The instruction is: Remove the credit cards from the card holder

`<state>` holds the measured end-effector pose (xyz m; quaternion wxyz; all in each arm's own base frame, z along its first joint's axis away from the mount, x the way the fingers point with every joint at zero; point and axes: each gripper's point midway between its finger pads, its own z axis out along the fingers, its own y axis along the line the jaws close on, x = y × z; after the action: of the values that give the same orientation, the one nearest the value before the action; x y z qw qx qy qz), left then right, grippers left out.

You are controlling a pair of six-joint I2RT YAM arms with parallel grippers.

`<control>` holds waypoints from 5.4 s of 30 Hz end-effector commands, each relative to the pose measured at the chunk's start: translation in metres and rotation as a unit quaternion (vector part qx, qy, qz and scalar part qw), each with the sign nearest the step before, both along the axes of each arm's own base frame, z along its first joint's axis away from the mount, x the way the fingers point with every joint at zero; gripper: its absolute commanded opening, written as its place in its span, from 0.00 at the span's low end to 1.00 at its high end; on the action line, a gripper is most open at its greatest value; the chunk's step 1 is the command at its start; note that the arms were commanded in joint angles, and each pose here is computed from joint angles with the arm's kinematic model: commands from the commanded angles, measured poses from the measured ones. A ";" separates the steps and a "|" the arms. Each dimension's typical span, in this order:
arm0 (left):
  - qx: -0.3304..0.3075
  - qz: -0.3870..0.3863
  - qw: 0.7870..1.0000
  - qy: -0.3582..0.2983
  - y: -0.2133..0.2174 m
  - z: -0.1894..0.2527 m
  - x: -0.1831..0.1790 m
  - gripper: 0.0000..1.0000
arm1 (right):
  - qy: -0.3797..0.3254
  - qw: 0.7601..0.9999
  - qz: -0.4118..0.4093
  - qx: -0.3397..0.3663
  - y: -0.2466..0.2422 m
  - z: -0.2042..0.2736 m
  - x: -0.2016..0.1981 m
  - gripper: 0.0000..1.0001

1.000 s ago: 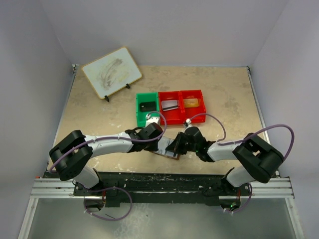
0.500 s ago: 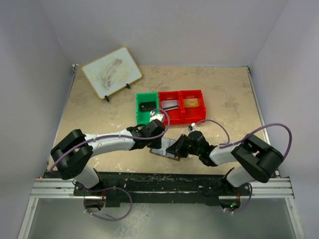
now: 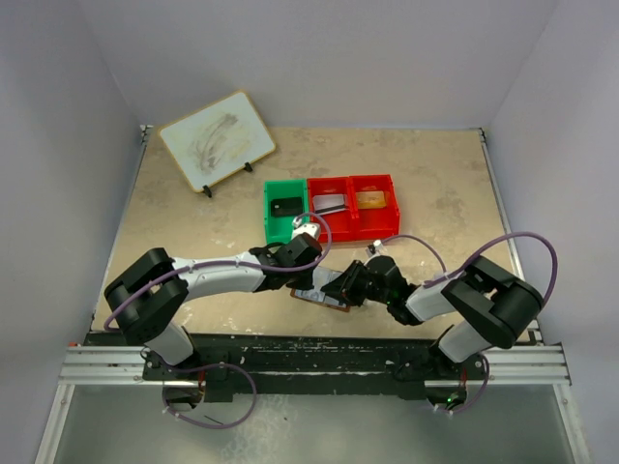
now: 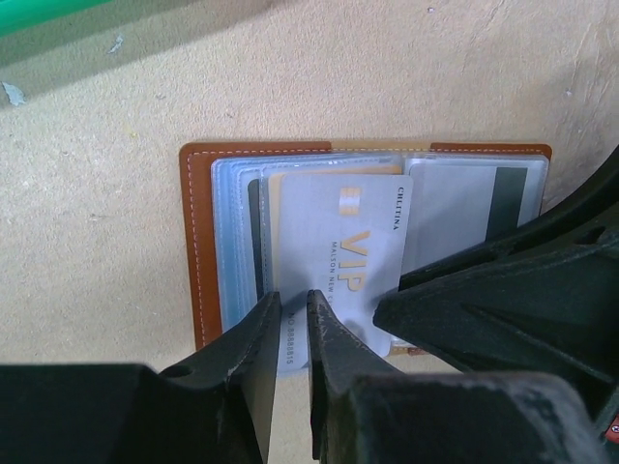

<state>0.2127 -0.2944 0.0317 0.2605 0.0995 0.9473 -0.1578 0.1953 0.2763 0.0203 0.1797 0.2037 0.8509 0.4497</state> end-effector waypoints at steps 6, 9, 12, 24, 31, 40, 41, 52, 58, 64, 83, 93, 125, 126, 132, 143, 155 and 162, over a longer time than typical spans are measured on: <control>0.007 -0.009 1.000 0.026 0.009 -0.016 -0.017 0.13 | -0.009 1.000 -0.008 0.016 -0.001 0.000 0.003 0.11; 0.012 -0.003 1.000 0.023 0.012 -0.016 -0.015 0.13 | -0.014 1.000 -0.008 0.016 -0.002 0.001 0.003 0.03; 0.020 0.006 1.000 0.019 0.016 -0.017 -0.013 0.13 | -0.022 1.000 -0.011 0.015 -0.005 0.003 0.003 0.00; 0.046 0.019 0.999 0.016 0.022 -0.023 -0.009 0.13 | -0.041 0.999 0.005 -0.004 -0.019 0.004 -0.007 0.00; 0.049 0.020 0.998 0.019 0.023 -0.026 -0.009 0.13 | -0.031 0.999 -0.009 0.000 -0.018 0.007 -0.003 0.03; 0.046 0.020 0.999 0.019 0.022 -0.023 -0.010 0.13 | -0.014 1.000 -0.019 0.005 -0.015 0.002 0.001 0.17; 0.047 0.019 0.999 0.019 0.022 -0.023 -0.010 0.13 | -0.013 1.000 -0.018 0.004 -0.014 0.002 0.001 0.19; 0.047 0.023 0.999 0.015 0.024 -0.021 -0.009 0.13 | 0.011 0.999 -0.043 -0.017 -0.028 -0.012 -0.004 0.06; 0.049 0.021 0.999 0.012 0.022 -0.019 -0.007 0.13 | -0.008 0.998 -0.023 -0.057 -0.034 -0.009 -0.004 0.02; 0.050 0.015 0.999 0.002 0.020 -0.012 -0.002 0.13 | 0.010 0.995 -0.041 -0.090 -0.049 -0.020 -0.007 0.04; -0.071 -0.027 0.997 -0.002 -0.046 0.040 0.009 0.42 | 0.028 0.993 -0.040 -0.110 -0.048 -0.035 -0.005 0.05; 0.020 0.006 0.999 0.042 -0.012 -0.010 -0.003 0.29 | 0.026 0.994 -0.056 -0.091 -0.050 -0.029 -0.006 0.08; 0.034 -0.016 0.998 0.049 -0.002 -0.019 -0.012 0.17 | -0.044 0.993 -0.105 0.014 -0.039 -0.009 0.019 0.21; 0.034 -0.015 0.998 0.049 -0.001 -0.020 -0.013 0.17 | -0.046 0.993 -0.106 0.017 -0.040 -0.008 0.018 0.22; 0.030 -0.019 0.998 0.052 -0.003 -0.021 -0.014 0.17 | -0.060 0.992 -0.104 0.040 -0.040 -0.001 0.016 0.24; 0.031 -0.008 0.998 0.049 0.000 -0.020 -0.013 0.16 | -0.086 0.991 -0.083 0.060 -0.031 0.003 0.018 0.30; 0.018 -0.011 0.998 0.051 -0.005 -0.016 -0.014 0.16 | -0.082 0.991 -0.056 0.094 -0.024 0.001 0.009 0.24; 0.020 -0.009 0.998 0.053 -0.005 -0.019 -0.014 0.16 | -0.080 0.990 -0.059 0.098 -0.026 0.000 0.008 0.08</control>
<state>0.2124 -0.3165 0.0312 0.2356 0.0996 0.9503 -0.1773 0.2035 0.2540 0.0051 0.2187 0.2564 0.7905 0.5115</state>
